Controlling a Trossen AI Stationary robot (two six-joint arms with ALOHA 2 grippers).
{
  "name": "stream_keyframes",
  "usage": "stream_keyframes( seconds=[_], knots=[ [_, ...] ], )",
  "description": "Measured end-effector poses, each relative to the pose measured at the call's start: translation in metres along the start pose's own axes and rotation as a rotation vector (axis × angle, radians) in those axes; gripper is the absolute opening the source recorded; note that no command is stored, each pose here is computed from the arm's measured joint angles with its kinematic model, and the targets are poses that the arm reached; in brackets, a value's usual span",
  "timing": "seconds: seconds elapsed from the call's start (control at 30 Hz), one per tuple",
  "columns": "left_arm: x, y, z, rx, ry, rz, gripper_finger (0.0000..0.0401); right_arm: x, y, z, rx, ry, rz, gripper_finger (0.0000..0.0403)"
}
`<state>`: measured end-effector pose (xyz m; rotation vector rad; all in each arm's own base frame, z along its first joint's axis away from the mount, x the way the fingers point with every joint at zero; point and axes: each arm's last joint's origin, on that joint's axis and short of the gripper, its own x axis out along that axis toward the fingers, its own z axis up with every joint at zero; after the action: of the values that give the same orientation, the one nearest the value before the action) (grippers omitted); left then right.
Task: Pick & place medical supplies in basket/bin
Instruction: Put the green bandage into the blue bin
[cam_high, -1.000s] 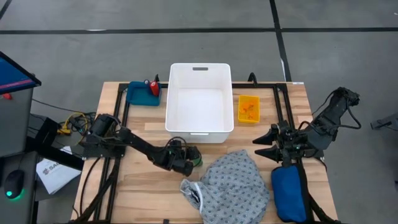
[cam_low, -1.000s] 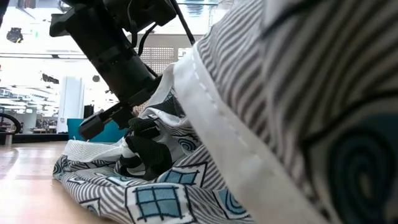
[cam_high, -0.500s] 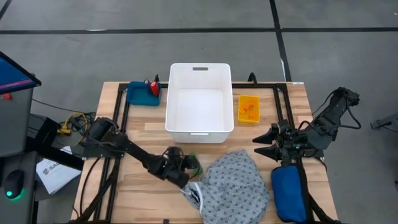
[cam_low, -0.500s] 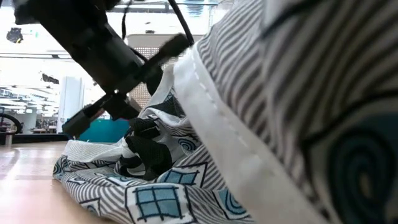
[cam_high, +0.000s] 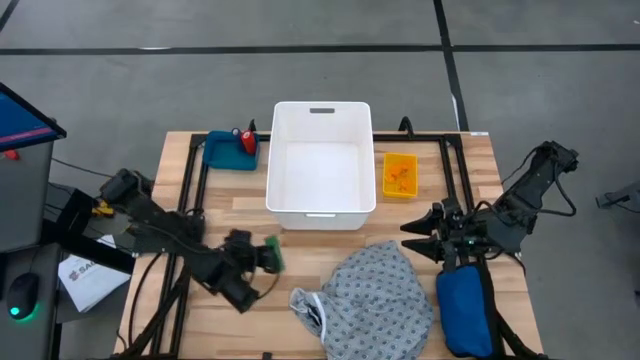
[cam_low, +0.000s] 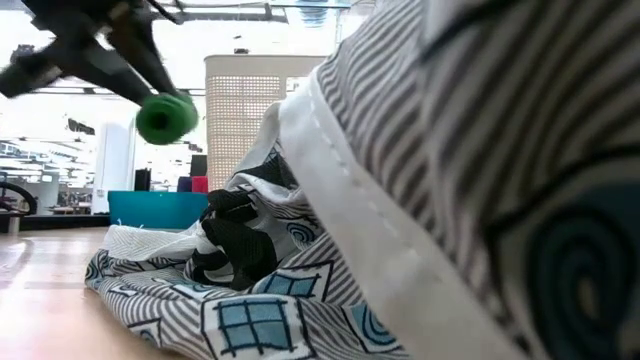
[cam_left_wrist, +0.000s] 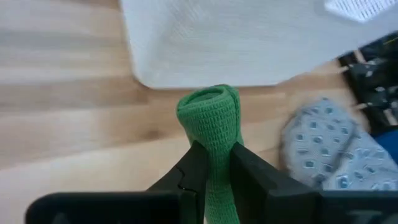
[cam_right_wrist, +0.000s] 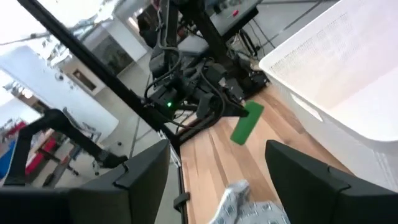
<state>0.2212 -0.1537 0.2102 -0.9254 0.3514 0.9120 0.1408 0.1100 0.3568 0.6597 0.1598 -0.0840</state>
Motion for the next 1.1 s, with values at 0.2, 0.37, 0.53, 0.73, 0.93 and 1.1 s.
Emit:
stream_keyframes(
  seconds=[0.2, 0.37, 0.53, 0.73, 0.93, 1.1],
  knots=[
    [-0.031, 0.021, 0.035, 0.101, 0.059, 0.100, 0.0034, 0.002, 0.005, 0.004, 0.034, -0.083, -0.009, 0.0260],
    [-0.040, 0.030, 0.058, 0.125, 0.046, 0.151, 0.0032, 0.002, 0.009, 0.010, 0.027, -0.162, -0.015, 0.0260],
    [-0.029, 0.036, 0.084, 0.146, -0.049, 0.283, 0.0031, 0.002, 0.010, 0.012, 0.024, -0.196, -0.034, 0.0260],
    [-0.018, 0.043, 0.127, 0.074, -0.208, 0.366, 0.0031, 0.003, 0.010, 0.012, 0.029, -0.207, -0.047, 0.0260],
    [-0.016, 0.065, 0.172, -0.052, -0.357, 0.434, 0.0032, 0.003, 0.010, 0.011, 0.023, -0.207, -0.049, 0.0260],
    [-0.010, 0.092, 0.192, -0.244, -0.503, 0.429, 0.0033, 0.003, 0.010, 0.011, 0.004, -0.215, -0.061, 0.0260]
  ],
)
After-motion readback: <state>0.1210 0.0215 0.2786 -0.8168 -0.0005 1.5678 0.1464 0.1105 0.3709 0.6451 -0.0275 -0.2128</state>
